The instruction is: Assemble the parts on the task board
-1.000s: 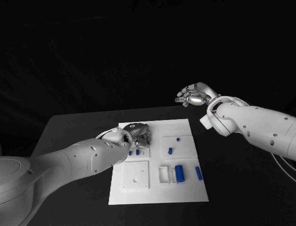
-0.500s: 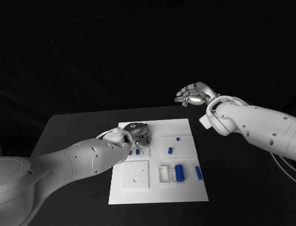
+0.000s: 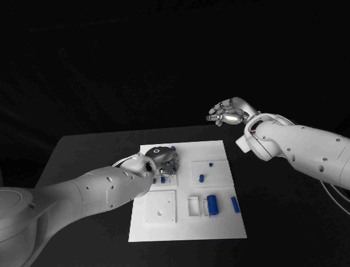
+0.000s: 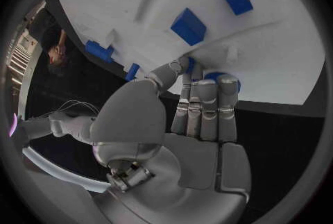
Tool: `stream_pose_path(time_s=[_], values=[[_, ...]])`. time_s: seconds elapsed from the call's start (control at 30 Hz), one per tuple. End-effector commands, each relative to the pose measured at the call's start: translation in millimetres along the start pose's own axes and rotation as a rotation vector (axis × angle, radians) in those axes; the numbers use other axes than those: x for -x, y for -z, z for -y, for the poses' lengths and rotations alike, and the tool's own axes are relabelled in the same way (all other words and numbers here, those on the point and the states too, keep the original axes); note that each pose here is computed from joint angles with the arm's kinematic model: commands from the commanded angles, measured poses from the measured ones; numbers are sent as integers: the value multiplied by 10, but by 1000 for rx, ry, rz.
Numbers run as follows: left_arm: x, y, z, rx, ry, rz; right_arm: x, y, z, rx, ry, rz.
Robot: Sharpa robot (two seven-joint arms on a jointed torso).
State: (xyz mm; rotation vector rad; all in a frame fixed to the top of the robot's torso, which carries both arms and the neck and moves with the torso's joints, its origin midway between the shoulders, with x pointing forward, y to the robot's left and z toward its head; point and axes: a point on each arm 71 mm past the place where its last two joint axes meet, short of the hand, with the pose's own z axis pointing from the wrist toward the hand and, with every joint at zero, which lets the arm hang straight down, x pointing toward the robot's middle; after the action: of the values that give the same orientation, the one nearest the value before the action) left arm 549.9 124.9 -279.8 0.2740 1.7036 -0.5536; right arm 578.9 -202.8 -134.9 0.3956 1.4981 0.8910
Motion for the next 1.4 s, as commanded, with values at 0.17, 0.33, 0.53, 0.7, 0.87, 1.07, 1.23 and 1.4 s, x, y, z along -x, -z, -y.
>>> stream_pose_path(time_s=[0.17, 0.33, 0.53, 0.7, 0.87, 1.07, 1.23, 1.4], values=[[-101, 114, -44, -4, 70, 22, 3, 8, 3, 5, -1, -10], [-33, 146, -57, -5, 99, 49, 13, 13, 11, 4, 0, -8], [129, 178, -92, 0, 141, 86, 30, 21, 26, 1, 1, -5], [283, 243, -145, 2, 176, 90, 42, 27, 37, -2, 2, -4], [395, 320, -256, 6, 206, 88, 54, 33, 48, -4, 3, -2], [399, 359, -398, 40, 197, 53, 62, 37, 54, -5, 3, -1], [382, 342, -452, 58, 191, 36, 57, 36, 50, -4, 3, -2], [317, 329, -479, 69, 188, 9, 47, 31, 42, -2, 2, -3]])
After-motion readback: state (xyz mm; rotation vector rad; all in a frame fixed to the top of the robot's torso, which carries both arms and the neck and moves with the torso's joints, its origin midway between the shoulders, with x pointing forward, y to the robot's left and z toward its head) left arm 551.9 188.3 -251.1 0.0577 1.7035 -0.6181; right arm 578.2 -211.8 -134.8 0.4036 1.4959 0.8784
